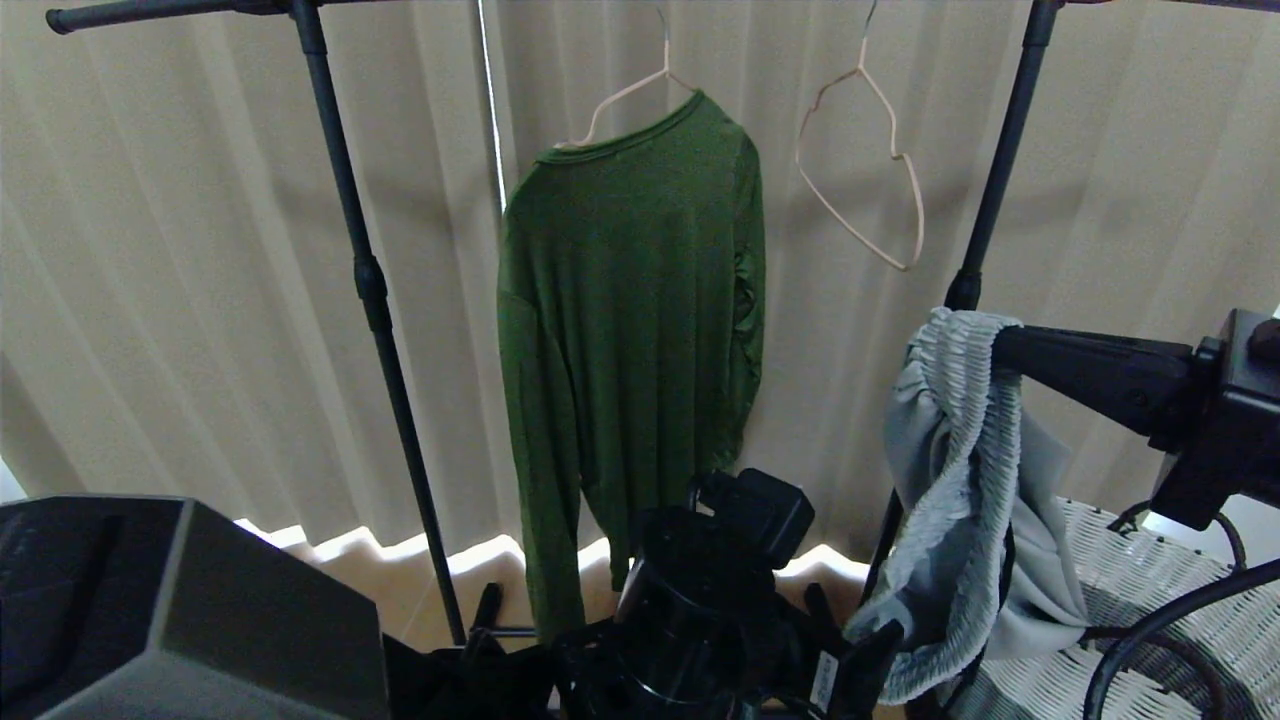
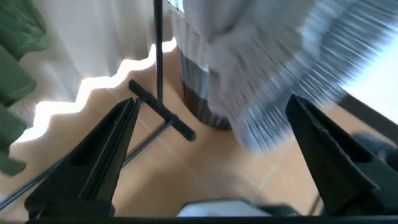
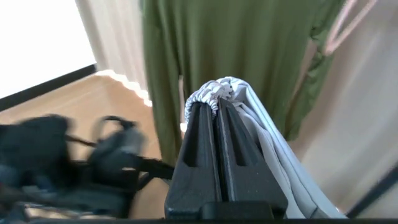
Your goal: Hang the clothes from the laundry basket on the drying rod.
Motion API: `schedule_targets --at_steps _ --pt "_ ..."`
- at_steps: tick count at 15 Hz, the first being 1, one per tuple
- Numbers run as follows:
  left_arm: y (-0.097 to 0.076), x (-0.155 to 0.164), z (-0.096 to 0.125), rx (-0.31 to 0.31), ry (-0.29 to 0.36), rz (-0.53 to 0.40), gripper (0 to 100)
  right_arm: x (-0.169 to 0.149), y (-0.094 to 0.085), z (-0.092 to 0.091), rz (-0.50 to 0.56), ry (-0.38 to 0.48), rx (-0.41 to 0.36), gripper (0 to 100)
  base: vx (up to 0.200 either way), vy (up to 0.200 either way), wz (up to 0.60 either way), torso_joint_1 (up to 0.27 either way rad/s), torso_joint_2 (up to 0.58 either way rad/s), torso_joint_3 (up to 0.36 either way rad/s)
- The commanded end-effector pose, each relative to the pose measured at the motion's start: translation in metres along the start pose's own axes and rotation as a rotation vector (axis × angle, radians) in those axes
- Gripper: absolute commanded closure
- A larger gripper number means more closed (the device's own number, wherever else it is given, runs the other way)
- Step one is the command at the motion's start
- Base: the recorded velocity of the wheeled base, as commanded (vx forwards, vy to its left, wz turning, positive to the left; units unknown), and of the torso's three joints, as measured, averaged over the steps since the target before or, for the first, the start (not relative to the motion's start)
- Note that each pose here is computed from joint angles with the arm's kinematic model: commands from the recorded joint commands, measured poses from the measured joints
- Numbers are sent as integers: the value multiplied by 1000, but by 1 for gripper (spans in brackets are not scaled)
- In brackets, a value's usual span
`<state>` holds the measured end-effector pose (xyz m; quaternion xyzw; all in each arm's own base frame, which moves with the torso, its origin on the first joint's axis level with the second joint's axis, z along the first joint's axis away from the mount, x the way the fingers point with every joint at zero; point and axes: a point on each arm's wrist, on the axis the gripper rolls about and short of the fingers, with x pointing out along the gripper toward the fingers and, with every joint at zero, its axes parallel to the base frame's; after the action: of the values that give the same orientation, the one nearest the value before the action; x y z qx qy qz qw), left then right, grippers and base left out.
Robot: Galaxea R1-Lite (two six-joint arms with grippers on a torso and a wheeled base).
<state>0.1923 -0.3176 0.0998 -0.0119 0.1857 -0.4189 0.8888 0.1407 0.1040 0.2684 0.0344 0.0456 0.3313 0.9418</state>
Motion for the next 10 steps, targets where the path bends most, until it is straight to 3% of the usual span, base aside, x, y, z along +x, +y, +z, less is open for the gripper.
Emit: schedule_targets --at_steps 1,4,5,8,10 --pt "6 14 -9 -3 22 24 0 -4 2 5 10 -22 -2 100 0 0 0 0 0 0" --pt "7 12 -13 2 36 48 0 -6 2 12 11 -49 -3 100 0 0 0 0 0 0" --pt "8 10 -15 4 43 54 100 -6 2 13 11 -53 -4 100 0 0 0 0 0 0" --pt "9 4 -20 23 55 77 100 -5 1 15 4 -57 -3 100 0 0 0 0 0 0" --pt "14 -7 -23 105 42 178 100 -2 -4 14 -24 -43 -2 100 0 0 0 0 0 0"
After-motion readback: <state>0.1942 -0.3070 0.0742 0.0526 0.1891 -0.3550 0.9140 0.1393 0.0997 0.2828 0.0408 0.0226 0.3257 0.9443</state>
